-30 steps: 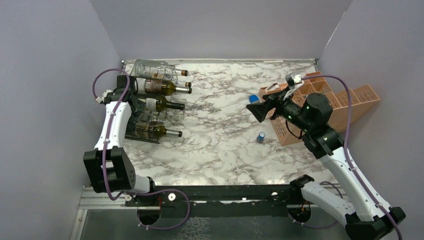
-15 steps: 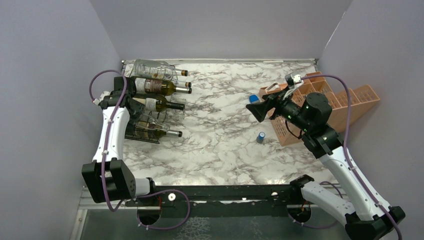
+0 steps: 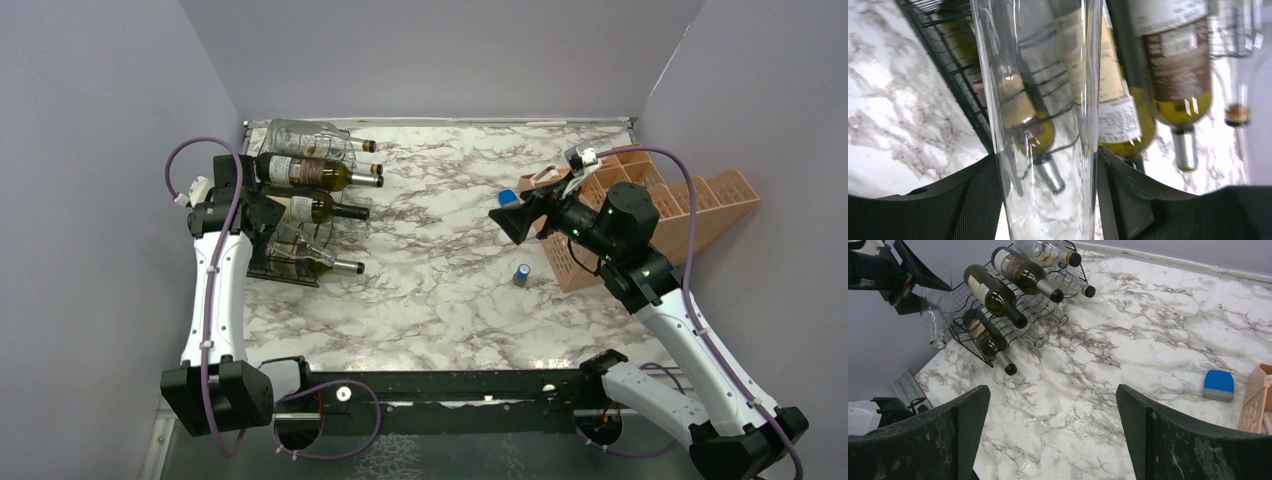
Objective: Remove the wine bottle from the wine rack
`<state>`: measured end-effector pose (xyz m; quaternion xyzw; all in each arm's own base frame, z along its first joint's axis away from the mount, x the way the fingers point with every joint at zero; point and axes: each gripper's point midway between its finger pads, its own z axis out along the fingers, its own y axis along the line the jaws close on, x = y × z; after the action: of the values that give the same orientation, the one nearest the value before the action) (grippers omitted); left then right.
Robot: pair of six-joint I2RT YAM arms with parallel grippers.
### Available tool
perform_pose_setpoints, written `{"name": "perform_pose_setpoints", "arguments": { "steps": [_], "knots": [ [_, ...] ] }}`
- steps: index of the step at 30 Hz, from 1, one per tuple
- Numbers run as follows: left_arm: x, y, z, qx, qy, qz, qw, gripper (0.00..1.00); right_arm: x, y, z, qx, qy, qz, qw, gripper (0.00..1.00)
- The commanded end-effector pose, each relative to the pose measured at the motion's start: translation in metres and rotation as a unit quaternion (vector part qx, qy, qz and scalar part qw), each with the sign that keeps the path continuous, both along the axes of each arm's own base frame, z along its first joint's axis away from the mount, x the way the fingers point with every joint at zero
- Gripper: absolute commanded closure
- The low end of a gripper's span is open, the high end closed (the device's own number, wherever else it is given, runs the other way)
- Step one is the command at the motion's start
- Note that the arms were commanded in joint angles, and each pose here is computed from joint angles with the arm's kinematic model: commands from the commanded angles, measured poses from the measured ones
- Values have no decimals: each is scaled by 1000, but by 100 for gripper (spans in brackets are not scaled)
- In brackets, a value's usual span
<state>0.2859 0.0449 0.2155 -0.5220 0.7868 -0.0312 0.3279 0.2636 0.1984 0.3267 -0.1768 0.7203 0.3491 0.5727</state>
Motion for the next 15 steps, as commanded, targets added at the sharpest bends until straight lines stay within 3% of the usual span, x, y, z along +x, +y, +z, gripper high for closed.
{"name": "perform_pose_setpoints", "arguments": {
  "steps": [1, 4, 7, 11, 15],
  "knots": [
    [23, -24, 66, -12, -139, -87, 986, 52, 3, 0, 11, -16, -27, 8, 999, 1],
    [29, -42, 88, -35, -185, -133, 973, 52, 8, -2, 8, -16, -19, -4, 1000, 1],
    [35, -61, 108, -63, -228, -175, 956, 52, 6, 11, 7, -14, -21, 37, 999, 1],
    [41, -105, 134, -115, -290, -274, 910, 52, 12, 23, 4, -31, -33, 73, 996, 1],
    [41, -147, 151, -120, -317, -364, 868, 52, 19, 29, 4, -53, -57, 95, 992, 1]
  ]
}}
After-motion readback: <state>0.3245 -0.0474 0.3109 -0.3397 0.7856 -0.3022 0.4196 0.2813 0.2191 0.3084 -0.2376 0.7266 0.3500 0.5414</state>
